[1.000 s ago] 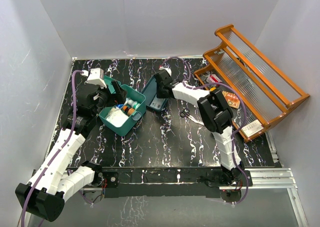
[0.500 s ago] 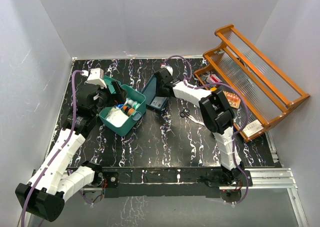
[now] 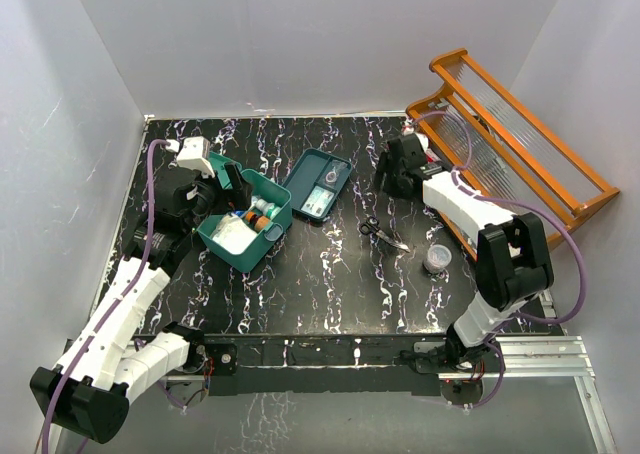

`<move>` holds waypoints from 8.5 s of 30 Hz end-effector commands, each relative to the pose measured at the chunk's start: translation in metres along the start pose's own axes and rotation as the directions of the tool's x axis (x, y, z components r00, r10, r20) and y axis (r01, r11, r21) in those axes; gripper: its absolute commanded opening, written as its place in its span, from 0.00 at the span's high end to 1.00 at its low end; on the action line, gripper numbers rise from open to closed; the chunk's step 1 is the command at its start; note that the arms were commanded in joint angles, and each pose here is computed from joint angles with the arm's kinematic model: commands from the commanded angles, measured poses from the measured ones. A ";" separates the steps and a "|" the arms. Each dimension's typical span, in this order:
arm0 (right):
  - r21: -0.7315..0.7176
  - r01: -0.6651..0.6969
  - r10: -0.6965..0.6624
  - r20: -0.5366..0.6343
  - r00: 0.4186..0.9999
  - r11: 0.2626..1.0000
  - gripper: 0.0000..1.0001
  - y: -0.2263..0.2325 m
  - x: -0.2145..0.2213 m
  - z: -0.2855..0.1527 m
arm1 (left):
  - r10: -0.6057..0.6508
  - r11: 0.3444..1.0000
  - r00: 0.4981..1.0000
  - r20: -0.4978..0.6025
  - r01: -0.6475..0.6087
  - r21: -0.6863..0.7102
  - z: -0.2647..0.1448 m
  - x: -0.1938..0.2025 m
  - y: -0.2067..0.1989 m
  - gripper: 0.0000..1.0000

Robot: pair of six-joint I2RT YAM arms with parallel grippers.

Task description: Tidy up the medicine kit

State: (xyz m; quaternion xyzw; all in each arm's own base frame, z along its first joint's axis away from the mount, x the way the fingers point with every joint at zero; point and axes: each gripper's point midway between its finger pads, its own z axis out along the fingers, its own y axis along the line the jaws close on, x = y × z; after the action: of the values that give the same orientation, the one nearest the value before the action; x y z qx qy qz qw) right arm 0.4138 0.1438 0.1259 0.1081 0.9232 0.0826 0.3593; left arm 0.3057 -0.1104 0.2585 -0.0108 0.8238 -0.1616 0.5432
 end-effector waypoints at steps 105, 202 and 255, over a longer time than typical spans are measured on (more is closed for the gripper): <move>-0.053 0.528 -0.501 -0.412 0.762 0.847 0.66 -0.004 0.201 0.033 | 0.019 0.999 0.996 0.084 -0.022 0.038 -0.003 -0.026 -0.009 0.07; -0.192 0.092 -0.068 0.127 0.989 0.977 0.81 0.121 0.031 0.014 | 0.011 1.000 0.995 0.096 -0.013 0.022 -0.017 -0.032 -0.007 0.07; -0.096 -0.326 0.337 0.139 0.931 0.940 0.62 0.186 -0.018 0.090 | 0.025 0.999 0.996 0.083 -0.022 -0.034 -0.027 -0.035 0.002 0.07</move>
State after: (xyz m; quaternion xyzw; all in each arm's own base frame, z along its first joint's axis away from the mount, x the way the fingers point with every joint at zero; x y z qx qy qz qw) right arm 0.5190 0.3297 0.0704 0.2697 0.8665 0.1521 0.3916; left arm 0.2964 -0.1018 0.2795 -0.0127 0.8153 -0.1519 0.5586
